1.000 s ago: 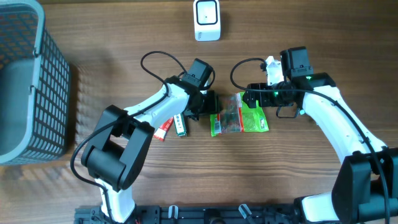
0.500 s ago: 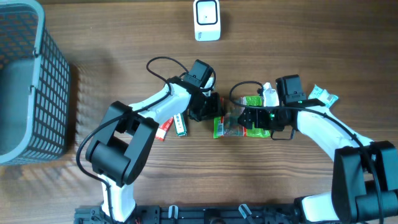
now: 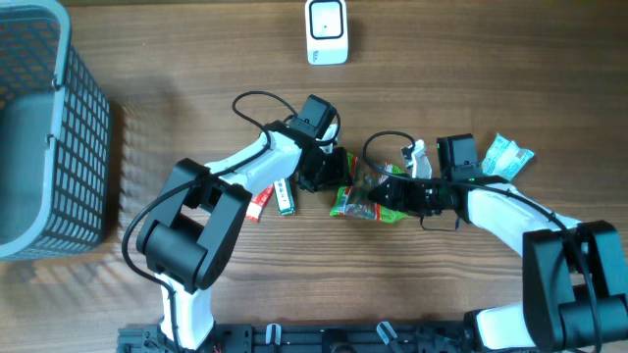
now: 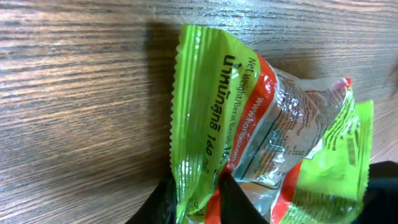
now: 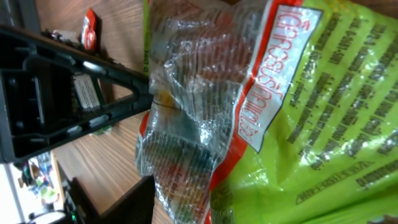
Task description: Scan the item barcode
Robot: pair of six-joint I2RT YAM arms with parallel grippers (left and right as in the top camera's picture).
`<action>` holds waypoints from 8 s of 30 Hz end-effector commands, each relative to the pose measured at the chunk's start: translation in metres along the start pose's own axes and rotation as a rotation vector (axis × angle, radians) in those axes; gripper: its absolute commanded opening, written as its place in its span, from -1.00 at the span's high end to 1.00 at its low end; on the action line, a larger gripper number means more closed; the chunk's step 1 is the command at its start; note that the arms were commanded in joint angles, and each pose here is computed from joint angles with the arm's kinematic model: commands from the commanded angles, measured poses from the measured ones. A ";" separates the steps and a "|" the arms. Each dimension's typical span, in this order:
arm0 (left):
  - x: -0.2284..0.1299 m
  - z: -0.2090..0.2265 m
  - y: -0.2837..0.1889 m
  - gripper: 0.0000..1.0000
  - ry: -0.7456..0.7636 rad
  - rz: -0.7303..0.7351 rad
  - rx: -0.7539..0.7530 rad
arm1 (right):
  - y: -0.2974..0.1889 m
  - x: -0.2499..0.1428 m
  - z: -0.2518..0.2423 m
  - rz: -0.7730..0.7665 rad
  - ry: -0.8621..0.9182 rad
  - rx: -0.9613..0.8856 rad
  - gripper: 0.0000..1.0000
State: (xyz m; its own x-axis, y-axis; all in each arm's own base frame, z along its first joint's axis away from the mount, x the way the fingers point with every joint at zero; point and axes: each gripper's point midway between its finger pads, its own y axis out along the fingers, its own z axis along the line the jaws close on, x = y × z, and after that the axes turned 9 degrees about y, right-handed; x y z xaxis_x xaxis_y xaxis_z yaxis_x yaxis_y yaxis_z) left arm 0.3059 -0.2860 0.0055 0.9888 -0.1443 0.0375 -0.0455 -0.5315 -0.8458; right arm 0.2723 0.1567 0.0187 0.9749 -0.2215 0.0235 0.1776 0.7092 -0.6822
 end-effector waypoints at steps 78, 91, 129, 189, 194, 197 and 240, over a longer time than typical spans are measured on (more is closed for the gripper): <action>-0.008 -0.110 -0.240 -0.98 0.682 -0.313 -0.875 | -0.183 0.020 0.275 -0.045 -0.648 0.936 0.91; -0.013 -0.117 -0.251 0.29 0.738 -0.319 -0.944 | -0.170 0.005 0.257 0.054 -0.723 0.854 0.92; 0.061 0.000 -0.273 -1.00 0.379 -0.558 -0.553 | -0.099 -0.026 0.210 0.226 -0.709 0.854 0.91; 0.014 -0.002 0.011 0.46 0.184 -0.168 -0.060 | 0.006 0.003 0.017 0.046 -0.330 -0.057 0.15; 0.012 -0.001 0.012 0.46 0.182 -0.162 -0.058 | 0.015 -0.004 0.008 0.095 -0.296 -0.049 0.45; 0.011 0.000 0.012 0.46 0.183 -0.155 -0.053 | 0.016 -0.010 0.007 0.120 -0.322 -0.037 0.91; 0.061 0.190 -0.363 -1.00 -0.189 -0.953 0.190 | -0.155 0.163 0.273 -0.345 -1.567 -0.851 0.92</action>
State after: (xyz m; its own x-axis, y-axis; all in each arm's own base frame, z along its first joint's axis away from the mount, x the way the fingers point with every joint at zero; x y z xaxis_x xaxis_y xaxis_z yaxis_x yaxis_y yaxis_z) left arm 0.4091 0.0557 0.2125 0.6069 0.4383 0.6630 0.7863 -0.2096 -0.5812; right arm 0.4101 0.1868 0.3330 0.2713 0.7824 0.5606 0.7061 0.2340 -0.6683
